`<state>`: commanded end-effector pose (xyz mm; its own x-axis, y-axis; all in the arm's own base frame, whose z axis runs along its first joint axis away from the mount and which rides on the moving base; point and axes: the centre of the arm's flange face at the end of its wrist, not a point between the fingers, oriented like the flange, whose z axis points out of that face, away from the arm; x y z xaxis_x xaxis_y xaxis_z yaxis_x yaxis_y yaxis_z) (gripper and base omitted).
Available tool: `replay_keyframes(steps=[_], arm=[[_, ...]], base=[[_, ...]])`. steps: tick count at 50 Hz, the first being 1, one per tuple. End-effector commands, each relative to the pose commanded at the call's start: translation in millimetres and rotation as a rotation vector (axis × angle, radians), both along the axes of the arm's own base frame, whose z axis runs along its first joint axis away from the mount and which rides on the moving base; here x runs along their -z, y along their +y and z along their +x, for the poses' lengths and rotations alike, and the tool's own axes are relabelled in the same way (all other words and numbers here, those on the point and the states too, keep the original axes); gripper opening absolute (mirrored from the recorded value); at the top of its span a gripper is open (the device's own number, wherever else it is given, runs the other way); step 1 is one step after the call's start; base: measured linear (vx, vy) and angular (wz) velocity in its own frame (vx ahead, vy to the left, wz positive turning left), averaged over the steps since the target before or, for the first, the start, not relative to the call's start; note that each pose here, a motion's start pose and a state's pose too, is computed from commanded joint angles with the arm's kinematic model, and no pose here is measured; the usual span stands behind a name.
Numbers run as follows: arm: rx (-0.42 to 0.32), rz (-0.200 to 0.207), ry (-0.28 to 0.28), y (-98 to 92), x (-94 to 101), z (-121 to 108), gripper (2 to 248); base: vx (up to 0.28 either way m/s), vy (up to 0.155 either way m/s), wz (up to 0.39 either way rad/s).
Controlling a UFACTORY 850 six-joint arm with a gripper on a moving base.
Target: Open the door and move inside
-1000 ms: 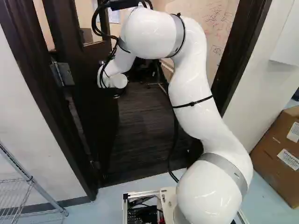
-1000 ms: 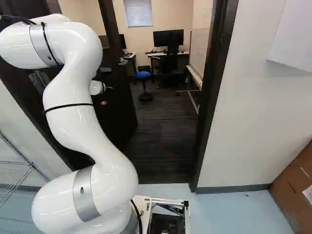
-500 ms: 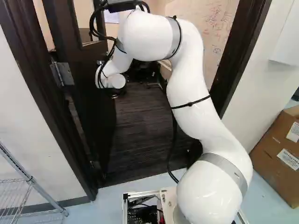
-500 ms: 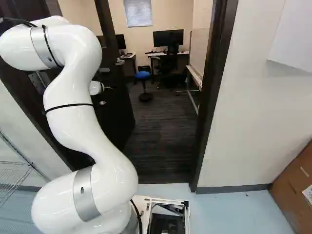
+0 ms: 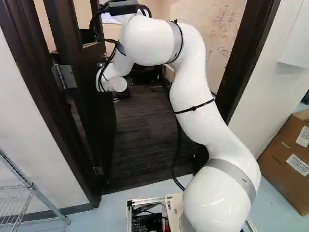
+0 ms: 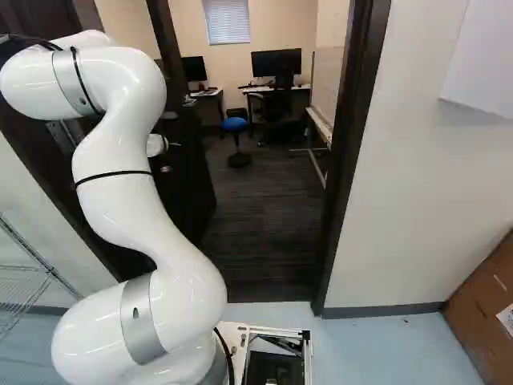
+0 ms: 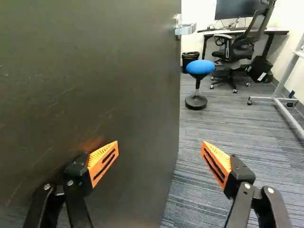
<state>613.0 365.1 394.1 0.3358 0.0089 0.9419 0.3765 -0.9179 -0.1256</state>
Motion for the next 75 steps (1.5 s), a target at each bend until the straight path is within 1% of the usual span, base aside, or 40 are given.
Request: replay_keyframes(steps=[14,54,63,75], arm=[[-0.009,0.003,-0.004,8.4,1.0,1.3,247],[-0.010,0.003,-0.005,8.9,1.1,1.4,247],[-0.006,0.002,-0.003,5.7,0.8,1.2,247],[0.007,-0.001,0.002,-5.1,-0.4,0.7,247]], base=[[0.000,0.000,0.000],[0.000,0.000,0.000],[0.000,0.000,0.000],[0.000,0.000,0.000]])
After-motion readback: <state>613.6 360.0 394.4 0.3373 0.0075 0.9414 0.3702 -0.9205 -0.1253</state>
